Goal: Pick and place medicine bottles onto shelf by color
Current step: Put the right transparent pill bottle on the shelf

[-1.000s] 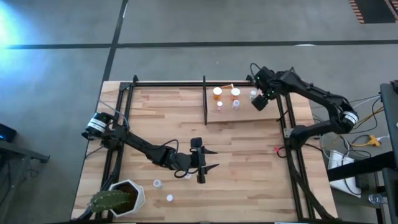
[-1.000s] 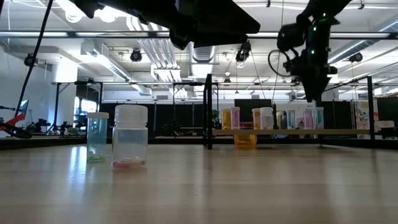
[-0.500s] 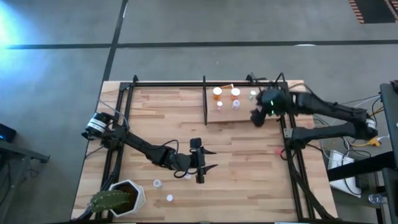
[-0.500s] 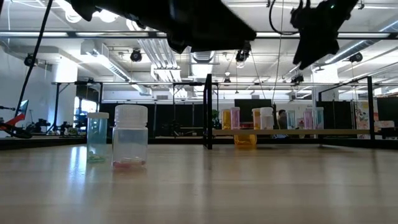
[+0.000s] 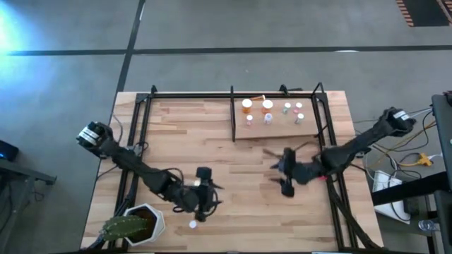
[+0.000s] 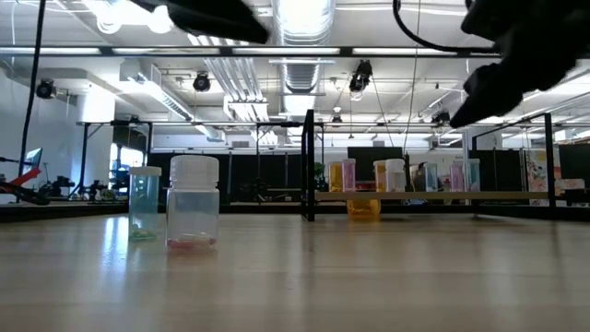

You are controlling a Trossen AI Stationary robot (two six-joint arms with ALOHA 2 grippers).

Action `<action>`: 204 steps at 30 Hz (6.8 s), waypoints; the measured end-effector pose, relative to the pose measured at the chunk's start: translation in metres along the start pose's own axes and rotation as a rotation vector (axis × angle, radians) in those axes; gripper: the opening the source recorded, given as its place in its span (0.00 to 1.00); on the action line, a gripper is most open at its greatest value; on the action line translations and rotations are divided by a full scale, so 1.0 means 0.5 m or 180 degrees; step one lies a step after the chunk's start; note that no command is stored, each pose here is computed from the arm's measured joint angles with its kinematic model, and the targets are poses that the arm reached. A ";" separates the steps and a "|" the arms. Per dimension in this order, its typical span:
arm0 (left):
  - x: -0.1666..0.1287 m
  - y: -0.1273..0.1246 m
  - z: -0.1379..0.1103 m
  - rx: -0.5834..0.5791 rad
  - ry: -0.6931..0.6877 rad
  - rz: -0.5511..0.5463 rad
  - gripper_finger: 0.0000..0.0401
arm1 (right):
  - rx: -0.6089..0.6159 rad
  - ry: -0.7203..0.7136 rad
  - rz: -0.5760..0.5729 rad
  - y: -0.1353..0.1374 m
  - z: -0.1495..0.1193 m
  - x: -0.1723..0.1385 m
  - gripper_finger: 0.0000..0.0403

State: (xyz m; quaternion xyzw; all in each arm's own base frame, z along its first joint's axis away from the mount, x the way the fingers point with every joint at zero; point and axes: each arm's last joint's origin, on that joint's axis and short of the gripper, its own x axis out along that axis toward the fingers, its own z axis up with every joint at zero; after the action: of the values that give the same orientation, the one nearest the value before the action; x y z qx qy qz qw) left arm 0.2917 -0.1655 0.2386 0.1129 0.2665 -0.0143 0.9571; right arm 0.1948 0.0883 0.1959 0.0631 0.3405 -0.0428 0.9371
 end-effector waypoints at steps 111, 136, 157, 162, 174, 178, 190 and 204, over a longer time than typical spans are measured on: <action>0.492 0.566 0.093 -0.0993 -0.0145 0.0898 0.35 | 0.0485 0.0000 0.0086 0.244 -0.255 -0.019 0.54; 0.492 0.590 0.072 -0.1146 -0.0073 0.0752 0.49 | 0.0421 -0.0082 0.0044 0.243 -0.254 -0.018 0.54; 0.401 0.574 0.176 -0.1026 -0.0413 0.0653 0.55 | 0.0505 -0.0937 -0.0454 0.223 -0.234 -0.005 0.54; 0.318 0.493 0.238 -0.0767 -0.0112 0.0404 0.55 | 0.0699 -0.0770 -0.0807 0.183 -0.212 0.035 0.52; 0.202 0.183 0.155 -0.0021 0.0170 0.1126 0.55 | 0.0218 -0.0056 -0.1560 0.070 -0.121 0.097 0.14; 0.156 0.138 0.091 -0.0266 -0.0288 0.1190 0.55 | 0.0066 0.0092 -0.1593 0.029 -0.086 0.087 0.04; 0.108 0.131 -0.054 -0.1043 -0.1384 0.1116 0.55 | 0.0349 0.0072 -0.1532 -0.117 -0.018 0.054 0.02; 0.107 0.128 -0.058 -0.1031 -0.1380 0.1075 0.55 | 0.0734 0.0060 -0.1923 -0.219 -0.008 0.038 0.02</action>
State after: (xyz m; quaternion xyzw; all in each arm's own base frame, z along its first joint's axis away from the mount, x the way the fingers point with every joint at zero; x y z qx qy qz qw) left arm 0.3286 -0.0948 0.2005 -0.0040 0.0326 0.1636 0.9860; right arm 0.1934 -0.0199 0.1710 0.0653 0.3454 -0.3567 0.8656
